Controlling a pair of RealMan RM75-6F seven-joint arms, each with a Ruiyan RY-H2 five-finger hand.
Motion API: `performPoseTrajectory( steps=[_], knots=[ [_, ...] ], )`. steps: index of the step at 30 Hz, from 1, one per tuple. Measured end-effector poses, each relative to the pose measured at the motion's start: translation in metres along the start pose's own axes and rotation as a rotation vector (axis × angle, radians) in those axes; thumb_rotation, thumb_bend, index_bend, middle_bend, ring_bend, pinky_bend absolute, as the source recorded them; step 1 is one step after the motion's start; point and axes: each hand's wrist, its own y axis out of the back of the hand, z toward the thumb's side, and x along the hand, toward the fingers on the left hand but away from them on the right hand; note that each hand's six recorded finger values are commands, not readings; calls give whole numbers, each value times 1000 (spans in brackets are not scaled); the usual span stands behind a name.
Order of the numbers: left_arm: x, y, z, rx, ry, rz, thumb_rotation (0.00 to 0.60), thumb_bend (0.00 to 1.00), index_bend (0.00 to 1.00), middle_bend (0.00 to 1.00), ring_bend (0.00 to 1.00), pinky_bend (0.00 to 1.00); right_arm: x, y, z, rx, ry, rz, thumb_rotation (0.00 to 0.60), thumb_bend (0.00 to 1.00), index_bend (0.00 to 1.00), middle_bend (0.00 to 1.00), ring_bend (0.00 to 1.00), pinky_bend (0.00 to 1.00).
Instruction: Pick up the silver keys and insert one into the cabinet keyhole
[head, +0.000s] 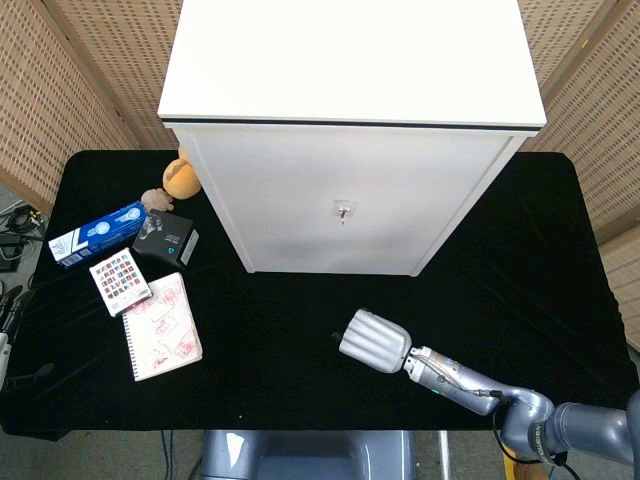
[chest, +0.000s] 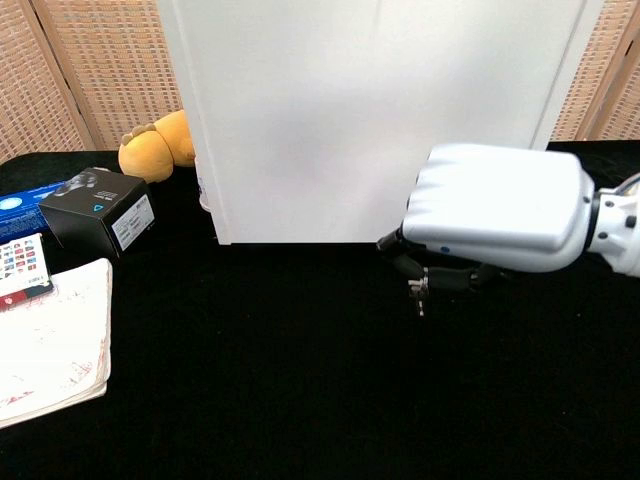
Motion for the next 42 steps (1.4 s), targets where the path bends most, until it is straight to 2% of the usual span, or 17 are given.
performPoseTrajectory(
  steps=[6, 13, 22, 32, 42],
  knots=[
    [0, -1, 1, 2, -3, -3, 600, 0, 0, 0, 0, 0, -1, 31, -21, 121, 20, -76, 600, 613, 723, 880, 905, 1000],
    [0, -1, 1, 3, 0, -3, 600, 0, 0, 0, 0, 0, -15, 72, -47, 213, -7, -151, 600, 614, 724, 880, 905, 1000],
    [2, -4, 0, 5, 4, -14, 600, 0, 0, 0, 0, 0, -34, 120, -89, 270, -138, -204, 600, 612, 728, 879, 905, 1000],
    [2, -4, 0, 2, 1, -14, 600, 0, 0, 0, 0, 0, -44, 138, -117, 326, -263, -190, 600, 608, 729, 879, 905, 1000],
    [2, -5, 1, 5, 1, -18, 600, 0, 0, 0, 0, 0, -47, 140, -122, 353, -312, -205, 600, 605, 730, 879, 905, 1000]
  ],
)
